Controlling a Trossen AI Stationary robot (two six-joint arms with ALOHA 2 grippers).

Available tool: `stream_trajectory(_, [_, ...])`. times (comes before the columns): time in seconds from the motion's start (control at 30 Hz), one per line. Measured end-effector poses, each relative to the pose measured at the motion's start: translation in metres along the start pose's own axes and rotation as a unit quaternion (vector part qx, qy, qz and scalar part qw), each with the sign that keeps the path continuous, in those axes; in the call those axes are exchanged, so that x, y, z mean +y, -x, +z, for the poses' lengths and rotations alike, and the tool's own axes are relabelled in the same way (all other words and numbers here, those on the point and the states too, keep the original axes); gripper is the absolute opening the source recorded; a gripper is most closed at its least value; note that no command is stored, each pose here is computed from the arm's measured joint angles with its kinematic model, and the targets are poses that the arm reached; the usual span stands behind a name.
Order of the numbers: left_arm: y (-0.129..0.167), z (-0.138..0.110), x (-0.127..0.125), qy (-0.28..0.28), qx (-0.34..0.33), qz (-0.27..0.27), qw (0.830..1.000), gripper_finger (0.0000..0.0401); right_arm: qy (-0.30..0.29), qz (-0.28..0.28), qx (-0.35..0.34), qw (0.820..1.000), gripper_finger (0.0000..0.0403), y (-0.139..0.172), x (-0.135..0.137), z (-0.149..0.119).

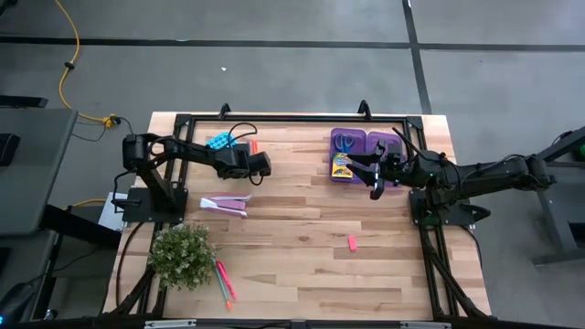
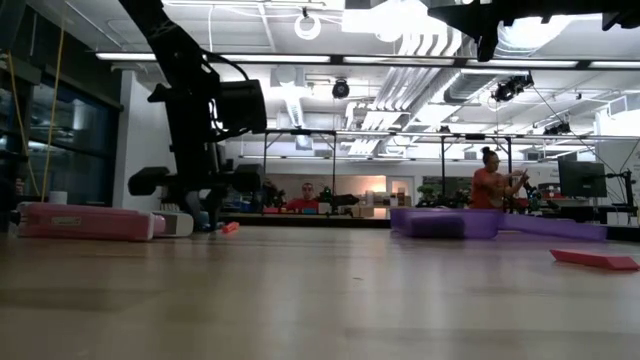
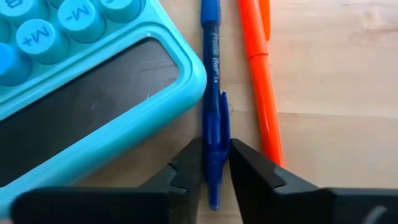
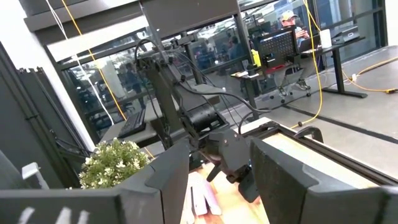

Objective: Pack school essentials
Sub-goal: Put the blue pen into the violet supply box

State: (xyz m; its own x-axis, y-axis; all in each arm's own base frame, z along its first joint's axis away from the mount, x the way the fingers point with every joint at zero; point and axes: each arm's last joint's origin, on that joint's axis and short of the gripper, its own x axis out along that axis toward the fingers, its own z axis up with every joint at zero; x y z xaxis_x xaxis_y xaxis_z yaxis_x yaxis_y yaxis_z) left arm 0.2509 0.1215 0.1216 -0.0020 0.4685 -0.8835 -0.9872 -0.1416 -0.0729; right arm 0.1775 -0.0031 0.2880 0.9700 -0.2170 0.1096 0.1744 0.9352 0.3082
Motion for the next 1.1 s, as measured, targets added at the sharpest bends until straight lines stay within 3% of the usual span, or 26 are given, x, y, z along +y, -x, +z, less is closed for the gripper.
stream_trajectory(0.2, [0.0008, 0.001, -0.0021, -0.004, -0.005, -0.009, 1.0, 0.0018, 0.0, 0.0, 0.0, 1.0, 0.0163, 0.0, 0.0, 0.0])
stream_trajectory(0.53, [0.0008, 0.0007, -0.0015, -0.022, -0.002, -0.007, 1.0, 0.0014, 0.0, 0.0, 0.0, 1.0, 0.0163, 0.0, -0.0001, 0.0])
stream_trajectory(1.1, [0.0038, 0.0006, 0.0001, -0.066, 0.012, -0.012, 0.998, 0.0066, 0.002, -0.009, 0.003, 1.0, 0.0163, 0.0, -0.0008, -0.0008])
